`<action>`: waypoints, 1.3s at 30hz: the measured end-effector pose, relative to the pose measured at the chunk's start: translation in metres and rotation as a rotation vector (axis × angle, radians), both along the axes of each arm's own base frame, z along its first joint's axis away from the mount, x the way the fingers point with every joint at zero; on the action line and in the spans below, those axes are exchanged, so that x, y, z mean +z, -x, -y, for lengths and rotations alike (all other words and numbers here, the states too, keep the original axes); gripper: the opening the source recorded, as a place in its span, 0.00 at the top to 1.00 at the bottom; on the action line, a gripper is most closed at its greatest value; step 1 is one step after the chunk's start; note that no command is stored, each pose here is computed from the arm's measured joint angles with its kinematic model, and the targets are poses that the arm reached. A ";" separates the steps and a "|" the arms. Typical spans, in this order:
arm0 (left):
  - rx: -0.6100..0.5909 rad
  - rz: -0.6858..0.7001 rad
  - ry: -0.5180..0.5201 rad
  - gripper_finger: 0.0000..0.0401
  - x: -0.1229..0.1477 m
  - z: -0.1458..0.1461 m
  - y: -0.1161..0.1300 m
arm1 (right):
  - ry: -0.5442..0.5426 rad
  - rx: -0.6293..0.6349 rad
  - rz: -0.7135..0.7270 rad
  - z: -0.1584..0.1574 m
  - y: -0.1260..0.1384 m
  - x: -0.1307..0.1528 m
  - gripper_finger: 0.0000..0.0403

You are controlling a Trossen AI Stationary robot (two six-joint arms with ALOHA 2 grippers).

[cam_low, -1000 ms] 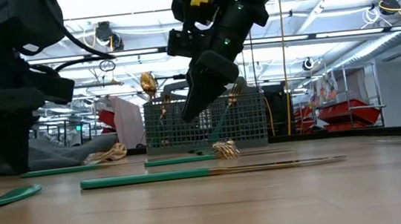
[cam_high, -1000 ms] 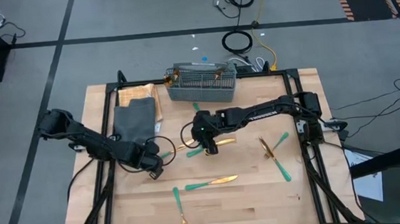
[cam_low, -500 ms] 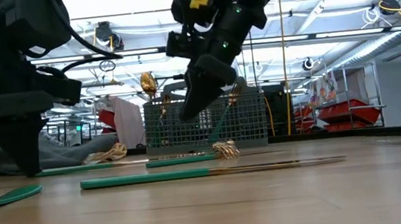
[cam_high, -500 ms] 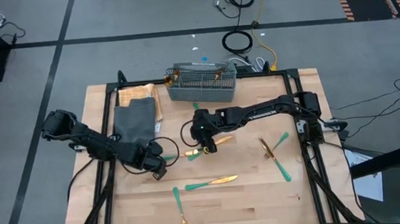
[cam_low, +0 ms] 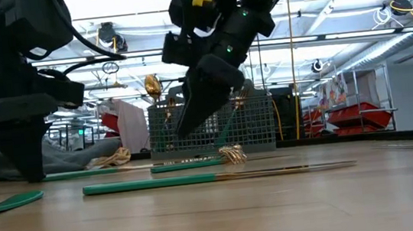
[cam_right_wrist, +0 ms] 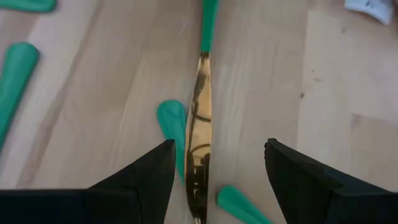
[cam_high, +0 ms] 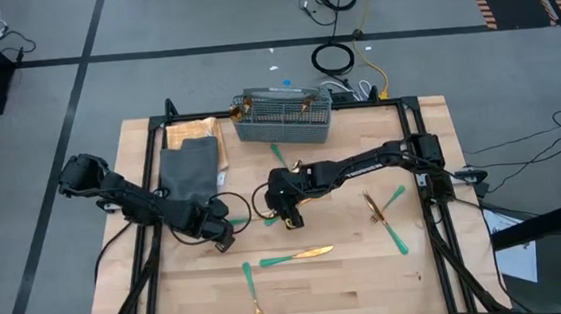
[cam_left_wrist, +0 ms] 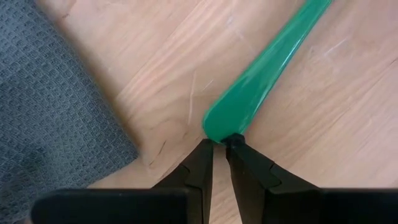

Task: Sort silverware
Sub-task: Put the green table knife into the silverware basket

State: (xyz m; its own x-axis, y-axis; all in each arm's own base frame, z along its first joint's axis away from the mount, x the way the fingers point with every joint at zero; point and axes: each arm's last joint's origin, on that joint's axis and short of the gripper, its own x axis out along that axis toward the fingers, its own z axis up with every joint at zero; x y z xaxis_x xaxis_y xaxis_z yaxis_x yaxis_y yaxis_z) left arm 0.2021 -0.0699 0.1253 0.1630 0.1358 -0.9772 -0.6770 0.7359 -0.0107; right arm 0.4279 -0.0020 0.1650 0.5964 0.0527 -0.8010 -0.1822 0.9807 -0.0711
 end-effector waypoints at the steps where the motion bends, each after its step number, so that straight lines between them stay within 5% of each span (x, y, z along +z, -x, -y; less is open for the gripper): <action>1: 0.002 0.001 0.000 0.86 0.000 0.000 0.000 | 0.001 -0.003 0.000 0.001 -0.002 -0.004 0.42; 17: 0.001 0.036 -0.024 0.86 0.000 -0.001 -0.003 | -0.029 -0.042 -0.039 0.002 -0.020 -0.033 0.43; 39: -0.006 0.097 -0.083 0.85 0.001 -0.002 -0.008 | -0.094 -0.071 -0.096 0.006 -0.017 -0.039 0.75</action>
